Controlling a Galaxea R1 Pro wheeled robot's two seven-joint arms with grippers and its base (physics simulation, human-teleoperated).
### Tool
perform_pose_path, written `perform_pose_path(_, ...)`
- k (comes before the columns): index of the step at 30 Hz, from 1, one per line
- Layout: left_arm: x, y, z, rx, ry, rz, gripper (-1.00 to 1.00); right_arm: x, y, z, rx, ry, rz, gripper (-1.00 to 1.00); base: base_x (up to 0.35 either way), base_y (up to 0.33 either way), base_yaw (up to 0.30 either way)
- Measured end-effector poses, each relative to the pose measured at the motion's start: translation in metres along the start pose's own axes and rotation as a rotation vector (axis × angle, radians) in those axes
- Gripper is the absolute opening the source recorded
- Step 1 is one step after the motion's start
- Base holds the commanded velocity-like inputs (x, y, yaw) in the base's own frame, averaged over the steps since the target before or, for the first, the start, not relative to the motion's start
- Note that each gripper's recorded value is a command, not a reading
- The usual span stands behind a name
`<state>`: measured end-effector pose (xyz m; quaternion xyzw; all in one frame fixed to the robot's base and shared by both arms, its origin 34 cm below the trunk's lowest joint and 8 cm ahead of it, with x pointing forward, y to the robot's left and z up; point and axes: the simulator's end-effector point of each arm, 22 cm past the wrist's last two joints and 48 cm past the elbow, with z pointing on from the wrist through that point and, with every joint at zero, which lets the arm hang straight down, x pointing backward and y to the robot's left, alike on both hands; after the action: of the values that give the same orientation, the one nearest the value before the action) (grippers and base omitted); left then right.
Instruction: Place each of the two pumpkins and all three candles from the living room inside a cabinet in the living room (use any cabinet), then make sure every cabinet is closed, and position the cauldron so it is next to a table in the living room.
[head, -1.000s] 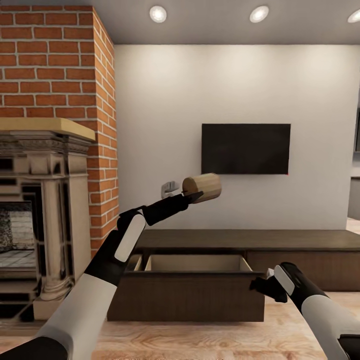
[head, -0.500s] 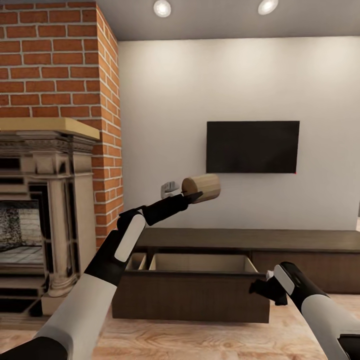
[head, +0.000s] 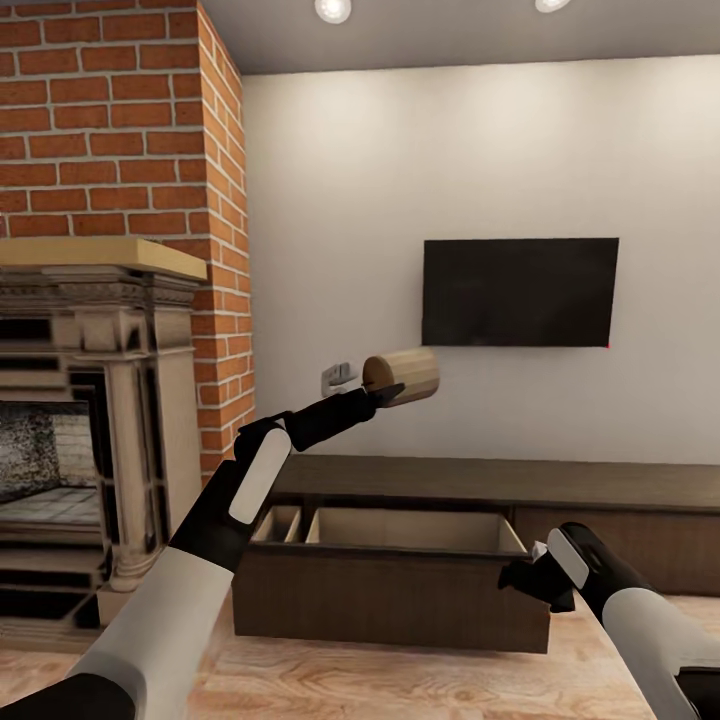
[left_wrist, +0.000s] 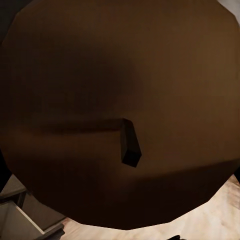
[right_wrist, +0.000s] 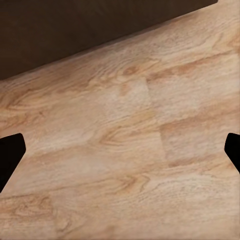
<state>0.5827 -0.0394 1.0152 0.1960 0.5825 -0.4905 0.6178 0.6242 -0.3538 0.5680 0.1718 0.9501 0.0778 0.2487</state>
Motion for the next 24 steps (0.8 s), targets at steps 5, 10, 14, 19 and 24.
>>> perform_pose_path(5,-0.007,0.003,0.005,-0.003,0.004,-0.006,-1.0,-0.005,0.003,-0.005,0.003,0.009,0.0,1.0,0.0,0.0,0.078)
perform_pose_path(10,-0.015,0.006,0.01,-0.007,0.008,-0.013,-1.0,-0.01,0.005,-0.009,0.005,0.017,0.001,1.0,0.0,0.0,0.075)
perform_pose_path(14,-0.02,0.009,0.014,-0.01,0.012,-0.019,-1.0,-0.014,0.007,-0.013,0.008,0.024,0.001,1.0,0.0,0.0,0.073)
perform_pose_path(19,-0.027,0.019,0.019,-0.046,0.018,-0.021,-1.0,-0.019,0.01,-0.017,0.008,0.031,0.001,1.0,0.0,0.0,0.03)
perform_pose_path(24,-0.022,0.04,0.019,-0.127,0.027,-0.021,-1.0,-0.017,0.009,-0.014,0.01,0.039,0.001,1.0,0.0,0.0,0.005)
